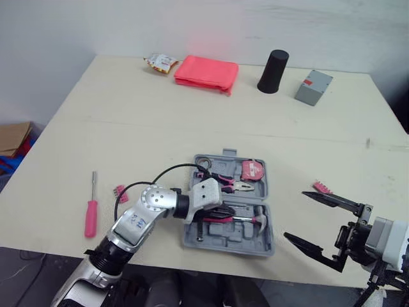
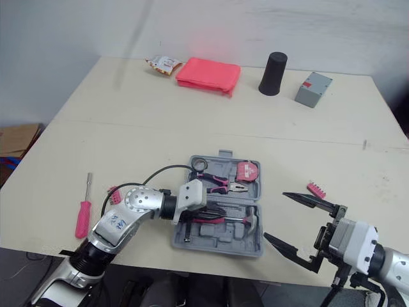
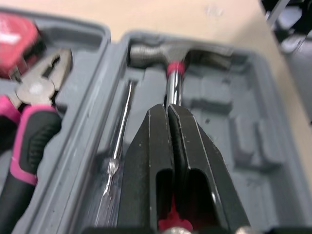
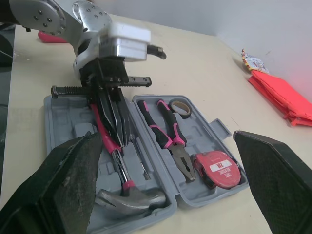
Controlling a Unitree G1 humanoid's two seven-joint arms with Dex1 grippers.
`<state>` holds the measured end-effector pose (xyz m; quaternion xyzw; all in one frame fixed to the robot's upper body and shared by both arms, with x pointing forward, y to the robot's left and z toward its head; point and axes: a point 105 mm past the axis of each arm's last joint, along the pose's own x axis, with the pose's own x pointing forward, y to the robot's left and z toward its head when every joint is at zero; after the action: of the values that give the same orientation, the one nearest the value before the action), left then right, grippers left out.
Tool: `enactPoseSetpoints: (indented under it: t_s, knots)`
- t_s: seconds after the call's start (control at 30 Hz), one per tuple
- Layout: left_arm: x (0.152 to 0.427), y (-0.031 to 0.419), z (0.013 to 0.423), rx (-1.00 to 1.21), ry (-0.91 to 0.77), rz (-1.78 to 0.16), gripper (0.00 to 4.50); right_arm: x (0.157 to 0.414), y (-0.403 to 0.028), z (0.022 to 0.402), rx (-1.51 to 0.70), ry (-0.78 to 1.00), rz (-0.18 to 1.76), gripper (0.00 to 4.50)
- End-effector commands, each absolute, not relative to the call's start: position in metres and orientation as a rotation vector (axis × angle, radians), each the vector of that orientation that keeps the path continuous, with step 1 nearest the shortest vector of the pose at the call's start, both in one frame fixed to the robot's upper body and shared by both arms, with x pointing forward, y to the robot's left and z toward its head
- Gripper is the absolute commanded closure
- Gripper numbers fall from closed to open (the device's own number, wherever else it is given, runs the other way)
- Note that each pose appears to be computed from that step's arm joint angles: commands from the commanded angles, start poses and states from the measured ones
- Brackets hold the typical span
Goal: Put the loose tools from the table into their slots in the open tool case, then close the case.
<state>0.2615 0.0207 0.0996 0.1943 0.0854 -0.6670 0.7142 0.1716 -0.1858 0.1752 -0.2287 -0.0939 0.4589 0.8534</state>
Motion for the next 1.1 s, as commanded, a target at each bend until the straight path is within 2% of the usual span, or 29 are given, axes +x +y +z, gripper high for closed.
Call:
enactPoseSetpoints:
  t_s: [0.03,0.3,0.43,0.8,0.9,1.1]
  knots:
    - [0.254,0.017,0.096,0.471,0.185,-1.522,4.45,0.168,-0.186,0.178,-0.496,-0.220,0.965,0.00]
    - [0.252,0.024,0.074,0.625,0.282,-1.532,4.45,0.165,-0.187,0.177,-0.503,-0.215,0.953,0.00]
    - [0.252,0.037,0.047,0.679,0.485,-1.496,4.45,0.166,-0.187,0.178,-0.505,-0.218,0.946,0.00]
    - [0.239,0.065,-0.008,0.771,0.860,-1.463,4.45,0.171,-0.184,0.180,-0.507,-0.239,0.929,0.00]
    - [0.243,0.052,-0.002,0.765,0.803,-1.472,4.45,0.172,-0.184,0.178,-0.507,-0.240,0.923,0.00]
    - [0.251,0.010,0.071,0.591,0.280,-1.616,4.45,0.171,-0.193,0.173,-0.514,-0.239,0.894,0.00]
